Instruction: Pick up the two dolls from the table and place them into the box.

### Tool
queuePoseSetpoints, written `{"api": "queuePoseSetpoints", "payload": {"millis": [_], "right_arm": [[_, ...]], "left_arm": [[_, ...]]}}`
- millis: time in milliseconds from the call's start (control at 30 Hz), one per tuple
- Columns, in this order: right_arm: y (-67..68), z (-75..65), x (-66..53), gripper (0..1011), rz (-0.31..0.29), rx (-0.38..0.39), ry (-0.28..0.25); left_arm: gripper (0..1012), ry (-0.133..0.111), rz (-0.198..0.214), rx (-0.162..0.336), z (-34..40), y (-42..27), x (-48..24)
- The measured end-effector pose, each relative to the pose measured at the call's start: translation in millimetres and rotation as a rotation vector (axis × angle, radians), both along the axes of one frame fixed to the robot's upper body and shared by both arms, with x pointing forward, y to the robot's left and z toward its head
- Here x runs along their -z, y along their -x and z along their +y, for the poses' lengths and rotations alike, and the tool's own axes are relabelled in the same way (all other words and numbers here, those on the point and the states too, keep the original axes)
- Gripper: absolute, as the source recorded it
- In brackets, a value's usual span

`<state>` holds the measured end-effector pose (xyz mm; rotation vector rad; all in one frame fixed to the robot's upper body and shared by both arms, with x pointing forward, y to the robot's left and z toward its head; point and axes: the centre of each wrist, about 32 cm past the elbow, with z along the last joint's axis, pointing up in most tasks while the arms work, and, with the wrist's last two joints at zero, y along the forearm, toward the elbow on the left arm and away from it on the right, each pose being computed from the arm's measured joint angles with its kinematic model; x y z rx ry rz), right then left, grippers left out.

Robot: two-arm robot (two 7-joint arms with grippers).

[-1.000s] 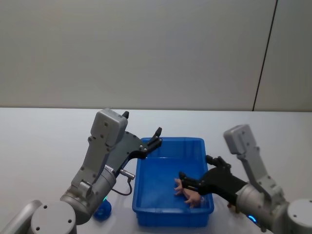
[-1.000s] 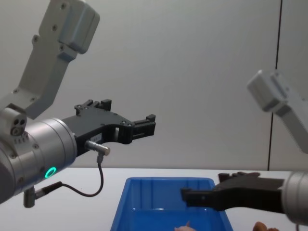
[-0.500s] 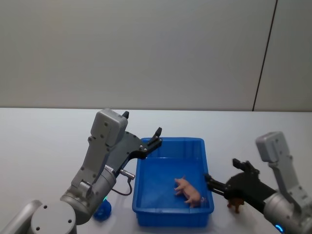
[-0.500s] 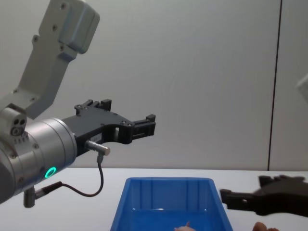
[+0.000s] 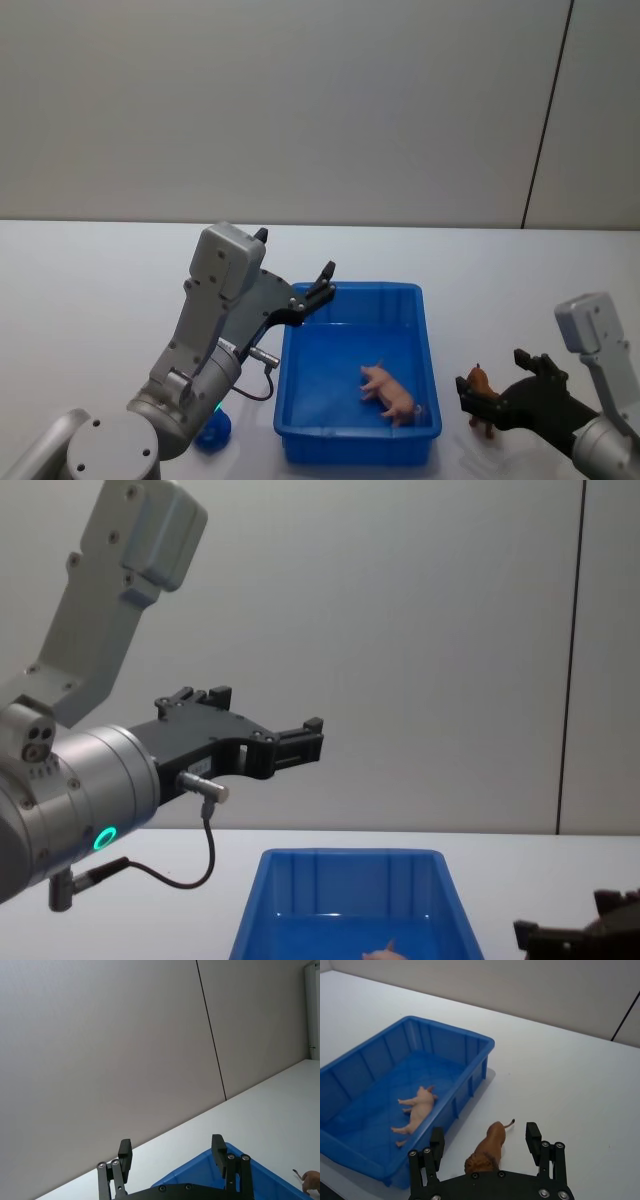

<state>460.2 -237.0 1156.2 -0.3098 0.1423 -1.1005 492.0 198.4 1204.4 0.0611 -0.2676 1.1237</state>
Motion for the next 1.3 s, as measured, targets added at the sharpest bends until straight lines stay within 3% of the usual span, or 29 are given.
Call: {"api": "queuePoseSetpoints", "payload": {"millis": [567, 800, 1000, 1233, 1300], "right_arm": [[-4.7, 1.1, 21.6, 998, 0.084, -0.007, 0.033], [-8.0, 4.6, 27.7, 855, 0.112, -0.01, 0.037], [-9.5, 7.3, 30.4, 644, 0.119, -0.011, 0.039], [-9.3, 10.8, 30.0, 441, 0.084, -0.014, 0.046], [-8.8, 11.6, 29.2, 430, 0.071, -0.015, 0.048]], "left_arm": [[1001, 0.0, 0.0, 0.0, 0.0, 0.0, 0.0], [1001, 0.0, 0.0, 0.0, 0.0, 0.0, 0.0], [1001, 0.0, 0.0, 0.0, 0.0, 0.0, 0.0], [1001, 0.0, 0.0, 0.0, 0.0, 0.0, 0.0], [1001, 0.0, 0.0, 0.0, 0.0, 0.0, 0.0]]}}
